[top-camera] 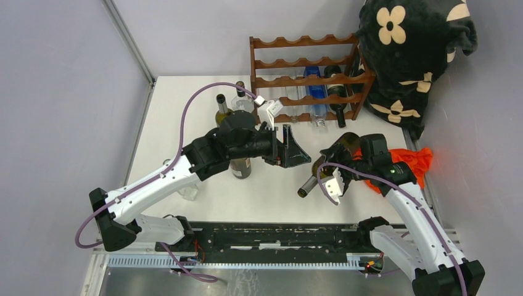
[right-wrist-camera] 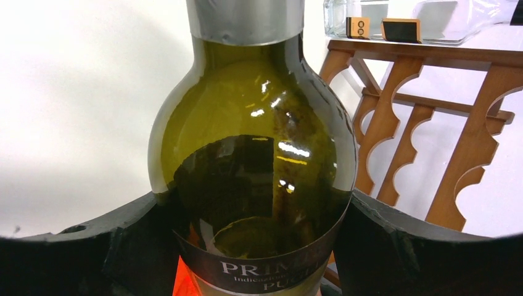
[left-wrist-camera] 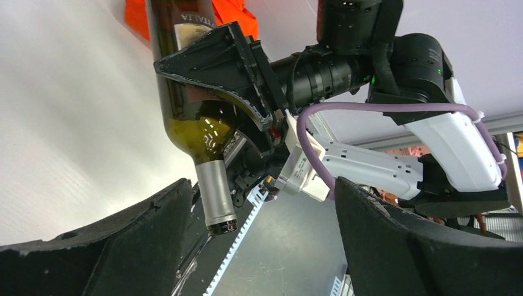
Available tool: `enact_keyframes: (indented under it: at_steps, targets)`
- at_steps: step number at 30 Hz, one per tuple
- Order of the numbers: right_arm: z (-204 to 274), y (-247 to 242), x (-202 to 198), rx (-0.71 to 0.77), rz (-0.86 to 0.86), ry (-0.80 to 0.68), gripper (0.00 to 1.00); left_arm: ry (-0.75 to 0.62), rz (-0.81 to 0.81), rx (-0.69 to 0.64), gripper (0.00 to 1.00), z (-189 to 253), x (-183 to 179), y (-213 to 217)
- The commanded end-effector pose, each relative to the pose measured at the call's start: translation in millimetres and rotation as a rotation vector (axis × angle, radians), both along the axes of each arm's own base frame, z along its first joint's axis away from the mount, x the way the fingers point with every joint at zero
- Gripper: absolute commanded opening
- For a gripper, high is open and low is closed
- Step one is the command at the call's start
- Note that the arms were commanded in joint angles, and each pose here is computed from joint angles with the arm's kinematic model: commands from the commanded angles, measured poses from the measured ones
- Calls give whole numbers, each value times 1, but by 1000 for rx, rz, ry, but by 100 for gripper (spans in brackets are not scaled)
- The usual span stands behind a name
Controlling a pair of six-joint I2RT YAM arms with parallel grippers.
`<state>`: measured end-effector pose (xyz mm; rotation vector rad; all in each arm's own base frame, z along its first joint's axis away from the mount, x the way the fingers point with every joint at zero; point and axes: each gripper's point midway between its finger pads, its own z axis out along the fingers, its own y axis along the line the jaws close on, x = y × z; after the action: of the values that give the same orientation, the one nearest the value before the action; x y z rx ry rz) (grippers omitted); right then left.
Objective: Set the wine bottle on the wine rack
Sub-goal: Pick up the wine bottle from the center of the board.
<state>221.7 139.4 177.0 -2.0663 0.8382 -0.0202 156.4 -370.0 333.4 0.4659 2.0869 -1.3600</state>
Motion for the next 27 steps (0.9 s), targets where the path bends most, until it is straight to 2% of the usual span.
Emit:
enact_keyframes:
  at_steps: [1, 5, 10, 27]
  targets:
    - [58, 6, 20, 27, 47, -253, 0, -81, 12, -32, 90, 23, 7, -1]
    - [61, 5, 20, 9, 59, -290, 0, -68, 34, -45, 90, 24, 8, -2]
    - [69, 3, 20, -9, 60, -321, 0, -60, 51, -123, 89, 36, 10, -9]
    - [90, 7, 23, -16, 108, -405, 0, -57, 74, -126, 91, 29, 1, 3]
